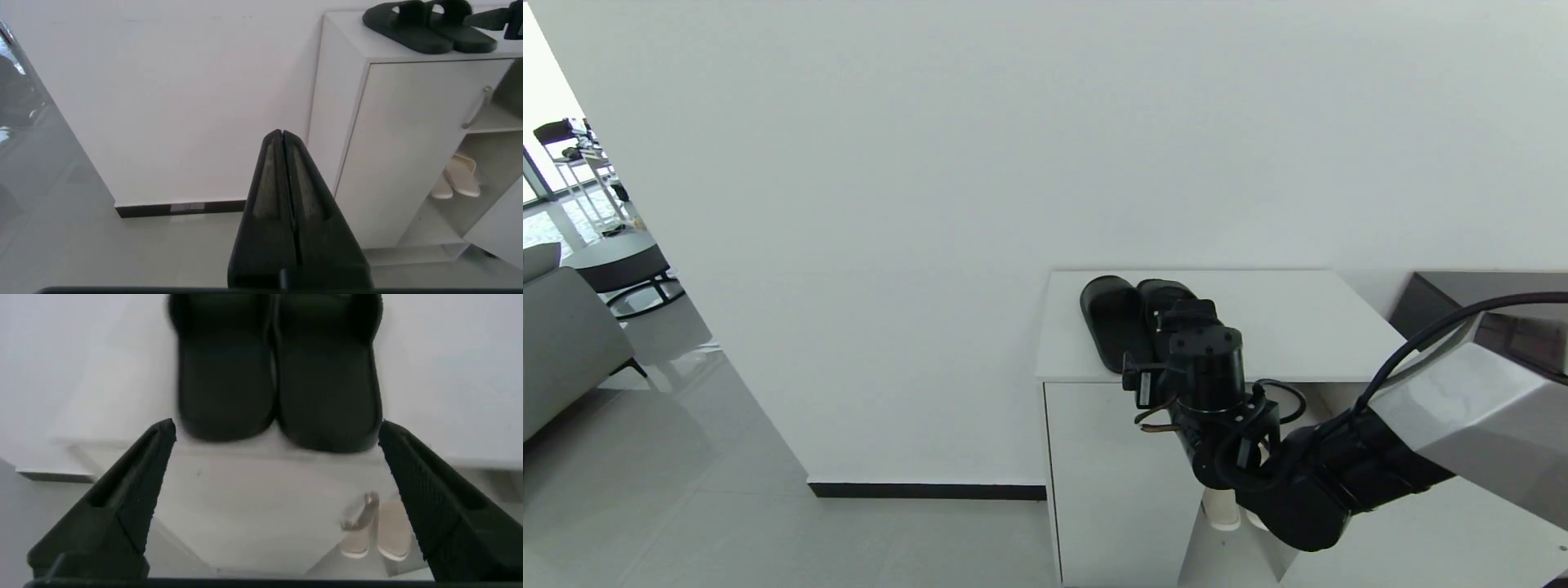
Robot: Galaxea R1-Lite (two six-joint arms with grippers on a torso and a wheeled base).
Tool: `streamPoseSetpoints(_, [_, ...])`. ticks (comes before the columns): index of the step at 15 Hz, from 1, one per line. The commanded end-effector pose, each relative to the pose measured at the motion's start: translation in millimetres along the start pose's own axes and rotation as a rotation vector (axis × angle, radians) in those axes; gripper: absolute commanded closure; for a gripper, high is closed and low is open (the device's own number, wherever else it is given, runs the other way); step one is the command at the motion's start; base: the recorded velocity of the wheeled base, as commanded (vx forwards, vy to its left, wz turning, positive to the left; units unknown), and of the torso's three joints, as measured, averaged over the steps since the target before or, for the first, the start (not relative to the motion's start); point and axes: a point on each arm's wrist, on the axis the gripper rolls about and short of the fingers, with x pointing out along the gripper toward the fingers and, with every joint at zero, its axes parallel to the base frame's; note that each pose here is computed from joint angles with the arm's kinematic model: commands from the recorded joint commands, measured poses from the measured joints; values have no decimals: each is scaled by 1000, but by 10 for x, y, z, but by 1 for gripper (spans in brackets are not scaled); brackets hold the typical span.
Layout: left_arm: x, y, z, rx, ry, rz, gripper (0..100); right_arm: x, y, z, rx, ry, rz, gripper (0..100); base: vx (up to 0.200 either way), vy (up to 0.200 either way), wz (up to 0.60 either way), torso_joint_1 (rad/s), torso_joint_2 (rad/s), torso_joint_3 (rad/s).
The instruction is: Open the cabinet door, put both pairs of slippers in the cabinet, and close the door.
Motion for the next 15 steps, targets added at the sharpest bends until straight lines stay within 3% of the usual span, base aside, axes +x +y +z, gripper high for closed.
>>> streamPoseSetpoints(1, [1,0,-1,0,2,-1,100,24,-15,-37,-5,8,-5,0,200,0,0,7,7,-2])
streamPoseSetpoints(6, [1,0,1,0,0,-1,100,68,-26,-96,-10,25,9,0,200,0,0,7,4,4])
streamPoseSetpoints(15, [1,0,-1,0,2,-1,100,572,21,-126,-3,42,43,0,0,0,0,0,0,0])
